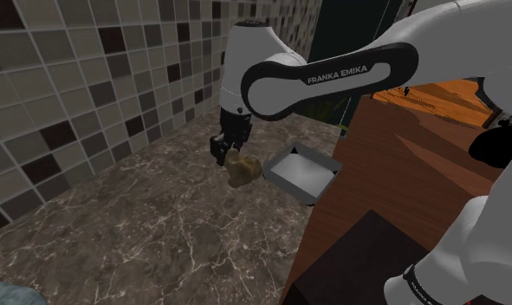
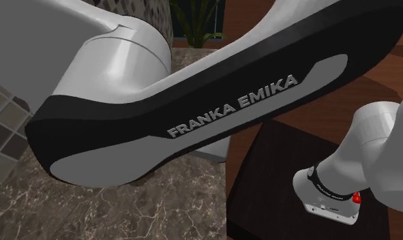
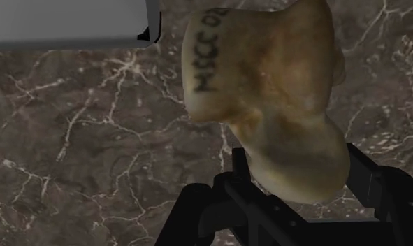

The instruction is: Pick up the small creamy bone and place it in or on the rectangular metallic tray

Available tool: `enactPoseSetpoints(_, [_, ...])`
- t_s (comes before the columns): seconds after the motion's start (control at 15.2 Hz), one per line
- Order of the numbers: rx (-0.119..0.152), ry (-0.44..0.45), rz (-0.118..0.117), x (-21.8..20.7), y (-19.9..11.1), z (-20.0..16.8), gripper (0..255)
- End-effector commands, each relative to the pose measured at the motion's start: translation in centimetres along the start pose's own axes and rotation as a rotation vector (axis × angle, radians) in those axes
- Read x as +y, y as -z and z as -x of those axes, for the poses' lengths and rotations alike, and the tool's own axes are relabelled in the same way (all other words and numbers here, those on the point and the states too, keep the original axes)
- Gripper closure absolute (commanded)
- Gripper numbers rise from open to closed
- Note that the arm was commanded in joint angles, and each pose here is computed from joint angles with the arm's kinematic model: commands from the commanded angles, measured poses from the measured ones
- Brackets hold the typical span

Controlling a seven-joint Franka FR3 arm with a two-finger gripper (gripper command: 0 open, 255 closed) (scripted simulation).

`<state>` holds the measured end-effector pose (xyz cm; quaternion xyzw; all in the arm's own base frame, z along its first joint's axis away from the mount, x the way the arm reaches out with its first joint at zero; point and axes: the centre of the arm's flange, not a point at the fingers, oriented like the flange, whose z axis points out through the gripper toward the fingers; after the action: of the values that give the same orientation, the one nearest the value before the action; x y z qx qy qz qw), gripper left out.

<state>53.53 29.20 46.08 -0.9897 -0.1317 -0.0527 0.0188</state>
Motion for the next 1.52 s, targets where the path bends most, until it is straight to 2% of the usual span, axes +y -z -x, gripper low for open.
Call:
enactPoseSetpoints(0.0, [0.0, 0.0, 0.0, 0.0, 1.1, -0.1, 255])
enactPoseSetpoints(0.53, [0.0, 0.0, 0.0, -0.1, 5.2, -0.6, 255])
enactPoseSetpoints(1.45, [0.0, 0.0, 0.0, 15.2, 6.5, 9.7, 255])
